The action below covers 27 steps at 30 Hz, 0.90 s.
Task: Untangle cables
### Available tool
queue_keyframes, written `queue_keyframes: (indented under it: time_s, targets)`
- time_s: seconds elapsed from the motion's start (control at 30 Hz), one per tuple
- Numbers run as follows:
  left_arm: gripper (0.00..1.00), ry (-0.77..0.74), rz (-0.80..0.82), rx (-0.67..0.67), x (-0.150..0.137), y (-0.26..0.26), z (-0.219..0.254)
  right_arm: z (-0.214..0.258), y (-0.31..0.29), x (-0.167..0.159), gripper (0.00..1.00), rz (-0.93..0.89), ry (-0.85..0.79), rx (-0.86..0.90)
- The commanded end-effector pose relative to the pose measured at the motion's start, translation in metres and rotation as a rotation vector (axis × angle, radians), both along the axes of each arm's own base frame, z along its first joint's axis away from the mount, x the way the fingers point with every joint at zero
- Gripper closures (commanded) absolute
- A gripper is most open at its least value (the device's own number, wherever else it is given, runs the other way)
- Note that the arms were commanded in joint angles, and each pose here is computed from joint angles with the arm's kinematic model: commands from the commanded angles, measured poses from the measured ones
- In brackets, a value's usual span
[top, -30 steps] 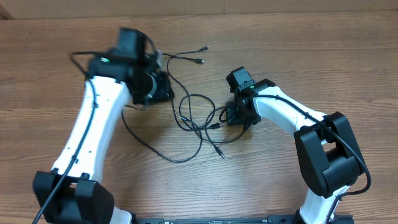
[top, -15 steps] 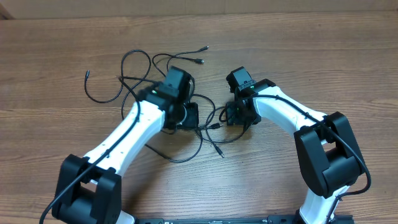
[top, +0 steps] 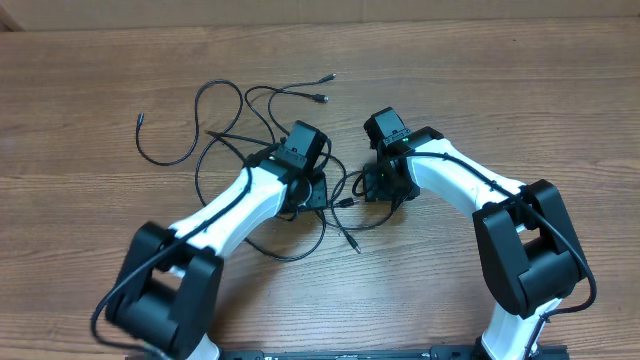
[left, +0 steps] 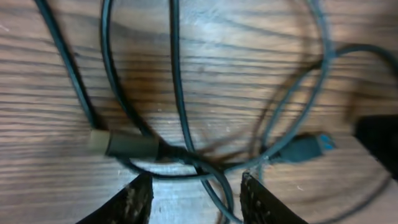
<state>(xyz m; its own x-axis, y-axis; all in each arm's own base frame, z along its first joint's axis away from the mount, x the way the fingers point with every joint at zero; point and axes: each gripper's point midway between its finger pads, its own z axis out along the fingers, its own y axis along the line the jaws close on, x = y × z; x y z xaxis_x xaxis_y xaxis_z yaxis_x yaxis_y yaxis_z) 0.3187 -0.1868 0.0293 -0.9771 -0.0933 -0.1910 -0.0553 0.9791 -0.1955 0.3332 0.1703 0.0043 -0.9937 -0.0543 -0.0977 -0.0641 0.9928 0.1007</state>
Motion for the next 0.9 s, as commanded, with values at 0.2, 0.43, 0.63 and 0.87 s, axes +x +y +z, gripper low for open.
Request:
queue_keyframes:
  time_s: [0.2, 0.43, 0.63, 0.87]
  targets:
    - [0.59, 0.054, 0.031, -0.001, -0.002, 0.000, -0.020, -0.008, -0.016, -0.002, 0.49, -0.026, 0.010, -0.057]
    - [0.88, 0.042, 0.031, -0.008, 0.001, -0.002, -0.019, -0.008, -0.017, -0.002, 0.49, -0.026, 0.011, -0.058]
    - [0.96, 0.035, 0.039, -0.021, 0.007, -0.002, -0.003, -0.008, -0.016, -0.002, 0.72, -0.023, 0.013, -0.054]
    - [0.96, -0.089, 0.068, -0.102, 0.045, -0.003, 0.072, -0.008, -0.002, -0.008, 0.70, 0.082, 0.036, 0.016]
